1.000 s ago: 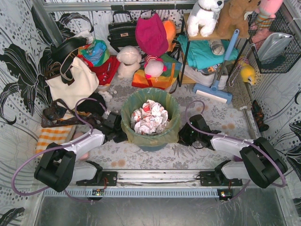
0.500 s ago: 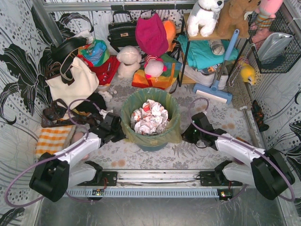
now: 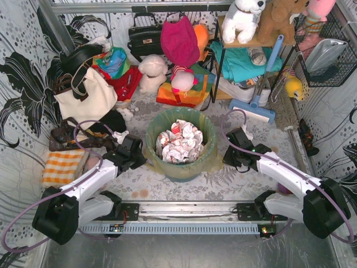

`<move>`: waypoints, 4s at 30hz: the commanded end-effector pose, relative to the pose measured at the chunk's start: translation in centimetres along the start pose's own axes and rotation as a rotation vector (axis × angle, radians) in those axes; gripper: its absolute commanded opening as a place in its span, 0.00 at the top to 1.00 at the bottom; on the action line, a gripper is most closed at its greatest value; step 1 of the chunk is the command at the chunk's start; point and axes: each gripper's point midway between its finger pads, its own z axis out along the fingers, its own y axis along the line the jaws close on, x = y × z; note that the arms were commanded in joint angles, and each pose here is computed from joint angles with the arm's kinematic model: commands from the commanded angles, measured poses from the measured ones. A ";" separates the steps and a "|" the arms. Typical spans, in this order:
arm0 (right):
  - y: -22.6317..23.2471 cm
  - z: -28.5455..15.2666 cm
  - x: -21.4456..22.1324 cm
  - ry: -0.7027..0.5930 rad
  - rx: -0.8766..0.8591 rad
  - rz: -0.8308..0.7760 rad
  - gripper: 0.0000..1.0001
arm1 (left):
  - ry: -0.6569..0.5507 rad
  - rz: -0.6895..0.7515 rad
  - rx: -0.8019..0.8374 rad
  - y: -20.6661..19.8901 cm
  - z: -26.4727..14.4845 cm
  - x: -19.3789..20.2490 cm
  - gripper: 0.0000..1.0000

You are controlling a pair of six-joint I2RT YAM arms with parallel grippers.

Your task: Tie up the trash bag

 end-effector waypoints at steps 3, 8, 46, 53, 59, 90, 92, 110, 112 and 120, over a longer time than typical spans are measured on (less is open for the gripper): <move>-0.8 -0.2 -0.4 0.004 0.041 -0.091 0.91 | 0.001 0.023 -0.050 1.0 0.4 0.1 1.00; 1.5 -0.1 -0.1 0.026 -0.066 -0.074 0.69 | 0.000 0.029 -0.034 0.6 0.3 -0.1 1.00; 5.7 3.3 7.4 0.358 -0.395 0.207 0.91 | 0.030 0.013 0.004 0.7 0.7 1.2 0.98; 3.8 3.0 5.7 0.249 -0.312 0.212 1.00 | -0.025 -0.077 0.051 0.5 -0.1 0.8 1.00; 3.4 0.0 0.8 0.012 -0.274 0.142 1.00 | -0.140 -0.144 0.147 -1.0 -3.2 -1.7 1.00; 15.9 -22.8 -10.1 -0.545 -1.038 -0.129 1.00 | -0.439 0.117 1.028 -14.7 -25.9 -8.3 1.00; 16.7 -23.6 -10.0 -0.537 -1.083 -0.146 1.00 | -0.440 0.123 1.068 -15.3 -26.8 -8.4 1.00; 20.1 -23.1 -4.1 -0.140 -1.261 -0.393 1.00 | -0.174 0.280 1.277 -17.9 -27.4 -3.8 1.00; 19.5 -22.8 -3.5 -0.119 -1.238 -0.409 1.00 | -0.125 0.308 1.254 -17.5 -26.7 -2.9 1.00; 18.1 -22.4 -2.5 -0.104 -1.186 -0.429 1.00 | -0.111 0.346 1.204 -16.4 -25.7 -2.1 1.00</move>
